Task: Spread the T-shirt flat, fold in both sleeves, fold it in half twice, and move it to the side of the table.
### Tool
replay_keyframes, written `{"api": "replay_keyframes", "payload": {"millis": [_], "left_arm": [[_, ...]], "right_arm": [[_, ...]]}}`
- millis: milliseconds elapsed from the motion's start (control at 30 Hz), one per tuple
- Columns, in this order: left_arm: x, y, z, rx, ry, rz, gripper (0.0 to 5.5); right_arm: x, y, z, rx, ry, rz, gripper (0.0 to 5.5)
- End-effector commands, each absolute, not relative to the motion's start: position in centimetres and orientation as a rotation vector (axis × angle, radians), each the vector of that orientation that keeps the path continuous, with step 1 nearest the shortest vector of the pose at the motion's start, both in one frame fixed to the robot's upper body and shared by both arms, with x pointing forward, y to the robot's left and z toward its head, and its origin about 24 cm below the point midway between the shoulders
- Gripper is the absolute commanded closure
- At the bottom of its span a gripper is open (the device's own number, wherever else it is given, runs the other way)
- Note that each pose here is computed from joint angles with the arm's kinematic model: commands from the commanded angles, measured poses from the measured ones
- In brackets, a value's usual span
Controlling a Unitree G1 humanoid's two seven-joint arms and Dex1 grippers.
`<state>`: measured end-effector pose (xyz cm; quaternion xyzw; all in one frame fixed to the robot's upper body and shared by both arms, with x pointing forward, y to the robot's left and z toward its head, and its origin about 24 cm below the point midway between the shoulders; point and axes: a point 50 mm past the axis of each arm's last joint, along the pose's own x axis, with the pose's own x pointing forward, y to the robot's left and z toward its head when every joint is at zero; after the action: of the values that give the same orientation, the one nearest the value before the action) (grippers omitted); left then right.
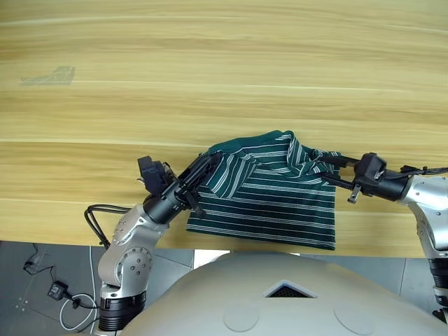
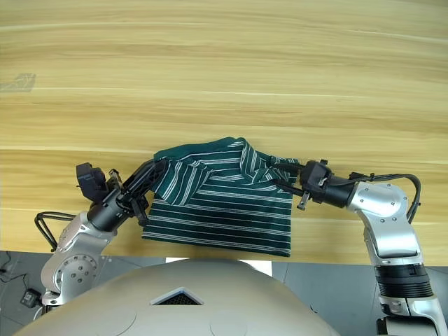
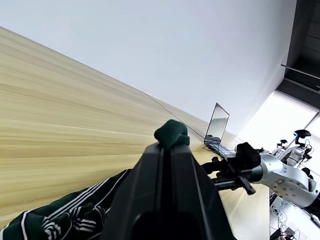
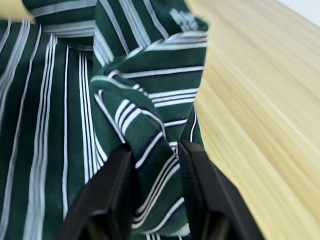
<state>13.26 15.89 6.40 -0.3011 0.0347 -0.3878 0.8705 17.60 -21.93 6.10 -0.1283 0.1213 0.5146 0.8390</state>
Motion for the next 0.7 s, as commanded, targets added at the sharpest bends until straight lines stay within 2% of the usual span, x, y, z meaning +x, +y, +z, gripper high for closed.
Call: {"api": "replay_keyframes", "payload": {"millis": [33,167,233,333,567,700], "left_arm": [[13.3,16.0,7.0,-0.652,0.047,-0.811,5.5],[13.0,15.8,7.2,-0.621,0.038,-0.837,5.5],[12.8,15.5,7.5,-0.594,0.023,-0.873,5.5],[12.4,15.0,7.7,-0.567,0.016,-0.908,5.5],[11.8,14.2,7.8,-0.517,-0.008,-0.946,5.5],[11.7,14.1,7.8,-0.505,-0.017,-0.946,5.5]], "right_arm": [[18.3,-22.0,9.2,0.027,0.118,1.093,3.75],[19.0,-21.8,10.7,0.136,0.059,1.04,3.75],[19.6,-20.5,10.7,0.115,0.061,0.987,3.75],[19.4,-18.4,11.0,0.115,0.066,1.023,3.75],[20.5,-15.5,9.8,0.167,0.245,0.902,3.75],[20.4,-15.1,9.1,0.149,0.322,0.877,3.75]]}}
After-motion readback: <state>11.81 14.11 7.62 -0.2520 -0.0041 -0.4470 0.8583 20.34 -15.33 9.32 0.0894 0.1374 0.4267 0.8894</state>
